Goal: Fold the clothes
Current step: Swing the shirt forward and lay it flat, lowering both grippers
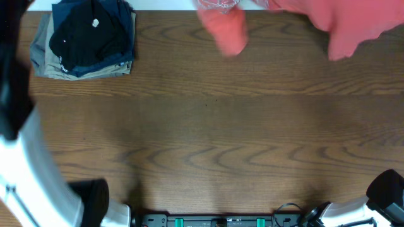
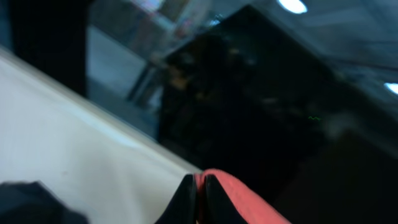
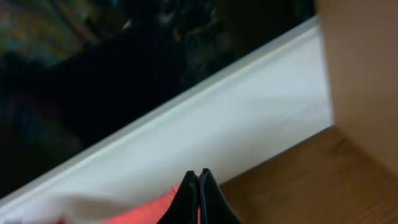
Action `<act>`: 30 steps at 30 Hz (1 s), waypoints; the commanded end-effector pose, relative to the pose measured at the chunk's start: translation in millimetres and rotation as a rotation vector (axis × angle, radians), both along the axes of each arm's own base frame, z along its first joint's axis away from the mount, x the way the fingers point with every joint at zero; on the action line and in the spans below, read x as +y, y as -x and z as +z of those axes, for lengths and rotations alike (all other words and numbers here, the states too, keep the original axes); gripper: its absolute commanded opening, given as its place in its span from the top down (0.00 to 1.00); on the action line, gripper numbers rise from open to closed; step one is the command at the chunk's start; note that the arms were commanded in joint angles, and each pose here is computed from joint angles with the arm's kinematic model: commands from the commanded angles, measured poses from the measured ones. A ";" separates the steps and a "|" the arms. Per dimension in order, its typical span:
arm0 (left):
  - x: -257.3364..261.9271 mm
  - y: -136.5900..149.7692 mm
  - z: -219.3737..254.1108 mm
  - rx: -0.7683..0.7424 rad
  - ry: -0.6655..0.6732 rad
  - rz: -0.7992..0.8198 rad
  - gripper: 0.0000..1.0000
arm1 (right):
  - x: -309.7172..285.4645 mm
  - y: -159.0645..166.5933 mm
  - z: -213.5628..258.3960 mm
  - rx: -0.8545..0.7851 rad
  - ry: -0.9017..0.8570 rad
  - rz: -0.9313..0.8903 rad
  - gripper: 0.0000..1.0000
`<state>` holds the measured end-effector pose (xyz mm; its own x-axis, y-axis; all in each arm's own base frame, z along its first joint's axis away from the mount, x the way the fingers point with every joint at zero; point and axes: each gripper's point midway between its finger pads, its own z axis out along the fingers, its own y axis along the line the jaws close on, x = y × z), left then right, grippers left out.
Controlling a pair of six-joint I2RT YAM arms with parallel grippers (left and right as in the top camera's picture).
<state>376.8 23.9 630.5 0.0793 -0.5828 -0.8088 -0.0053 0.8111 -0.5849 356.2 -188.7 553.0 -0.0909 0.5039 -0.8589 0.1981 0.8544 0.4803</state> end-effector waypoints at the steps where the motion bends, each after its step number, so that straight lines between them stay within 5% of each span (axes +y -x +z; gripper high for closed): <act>1: -16.7 -62.9 -82.1 0.248 0.012 -0.095 0.94 | 1.7 -31.5 -52.6 0.135 -0.039 0.087 0.99; 8: -58.4 -105.2 -268.8 0.832 0.033 -0.180 0.94 | 25.6 -62.9 -172.2 0.516 -0.075 0.082 0.99; 13: -78.0 -98.1 -351.9 1.115 0.026 -0.210 0.94 | 45.8 -62.4 -222.2 0.662 -0.138 0.129 0.99; 25: -74.9 5.0 -316.1 1.267 0.012 -0.223 0.94 | 60.6 16.5 -223.1 0.849 -0.175 0.087 0.99; 30: -82.9 26.4 -298.8 1.225 -0.034 -0.281 0.94 | 67.1 41.9 -225.2 0.922 -0.179 0.070 0.99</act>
<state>373.2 -56.1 342.6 -0.8087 -0.4774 -0.3436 -0.3652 0.8655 -0.3427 323.4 -116.1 320.7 -0.7333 0.6058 -0.3087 0.5153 0.7913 0.3290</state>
